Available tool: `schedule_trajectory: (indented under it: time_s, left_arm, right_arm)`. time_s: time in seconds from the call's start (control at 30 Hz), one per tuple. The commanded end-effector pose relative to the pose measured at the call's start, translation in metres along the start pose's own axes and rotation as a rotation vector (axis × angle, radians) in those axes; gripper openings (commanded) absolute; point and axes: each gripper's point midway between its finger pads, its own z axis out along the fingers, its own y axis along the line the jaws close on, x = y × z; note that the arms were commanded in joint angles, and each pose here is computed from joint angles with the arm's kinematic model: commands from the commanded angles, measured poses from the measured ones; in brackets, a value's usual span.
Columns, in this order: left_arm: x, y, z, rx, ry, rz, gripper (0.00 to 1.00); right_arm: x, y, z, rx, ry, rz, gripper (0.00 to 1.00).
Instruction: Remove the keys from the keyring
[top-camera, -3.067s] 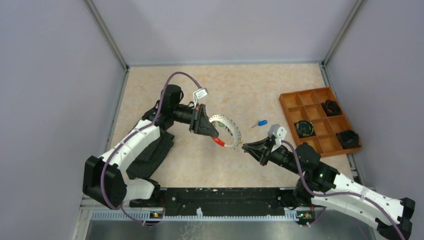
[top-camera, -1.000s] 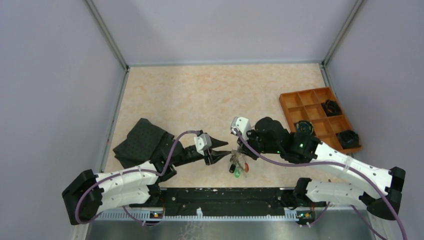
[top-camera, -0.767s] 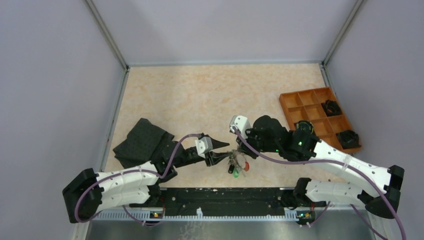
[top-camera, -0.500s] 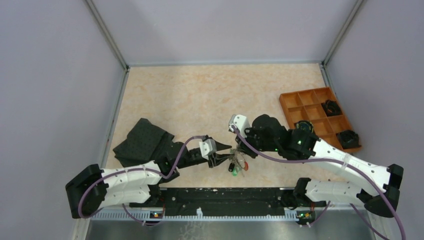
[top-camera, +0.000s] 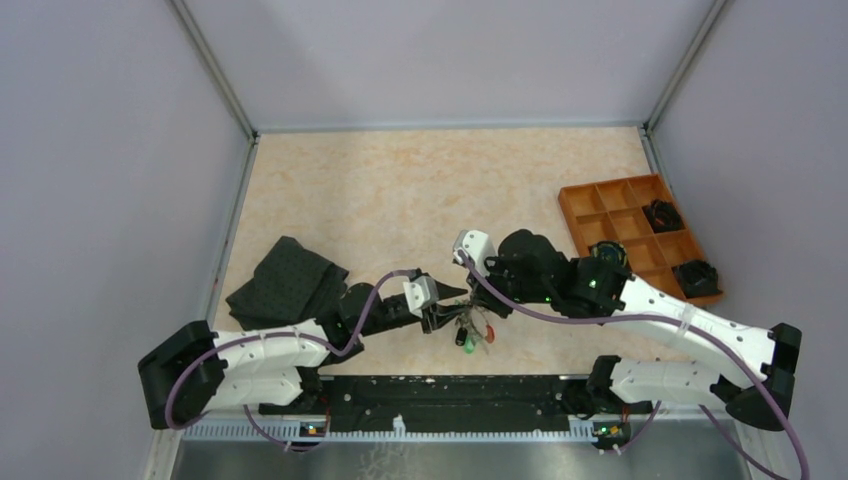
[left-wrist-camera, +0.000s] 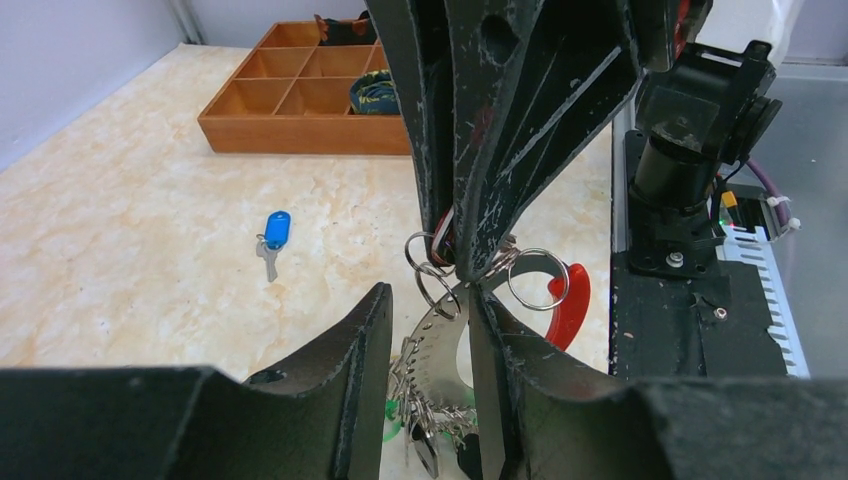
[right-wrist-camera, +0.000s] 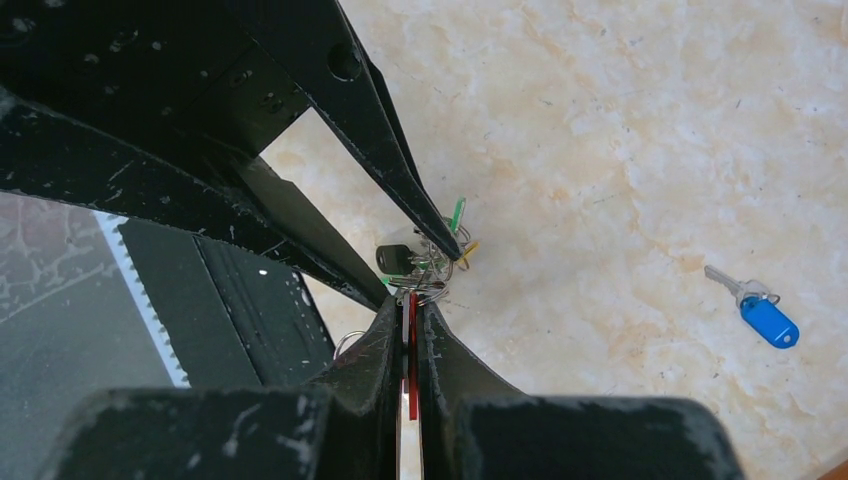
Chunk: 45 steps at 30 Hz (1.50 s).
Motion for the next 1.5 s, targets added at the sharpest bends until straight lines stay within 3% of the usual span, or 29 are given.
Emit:
schedule_trajectory:
  time_s: [0.0,0.23,0.57,1.0,1.47]
  left_arm:
    - [-0.032,0.000,0.010,0.011,-0.103,0.033,0.40]
    - [-0.027,0.008,0.011,-0.034,-0.085,0.031,0.32]
    - [-0.027,0.008,0.011,-0.035,-0.080,0.044,0.00]
    - [-0.033,0.005,0.002,-0.031,-0.121,0.053,0.00]
    - [-0.046,0.000,-0.010,-0.024,-0.202,0.045,0.00]
  right_arm:
    - [-0.040,0.003,-0.010,0.000,-0.120,-0.007,0.00]
    - [-0.037,0.007,-0.009,-0.015,-0.106,-0.010,0.00]
    - [-0.022,-0.001,-0.014,0.033,-0.073,0.000,0.00]
    - [0.006,-0.026,-0.012,0.180,0.023,0.018,0.00]
    - [0.017,-0.027,-0.004,0.189,0.082,0.027,0.00]
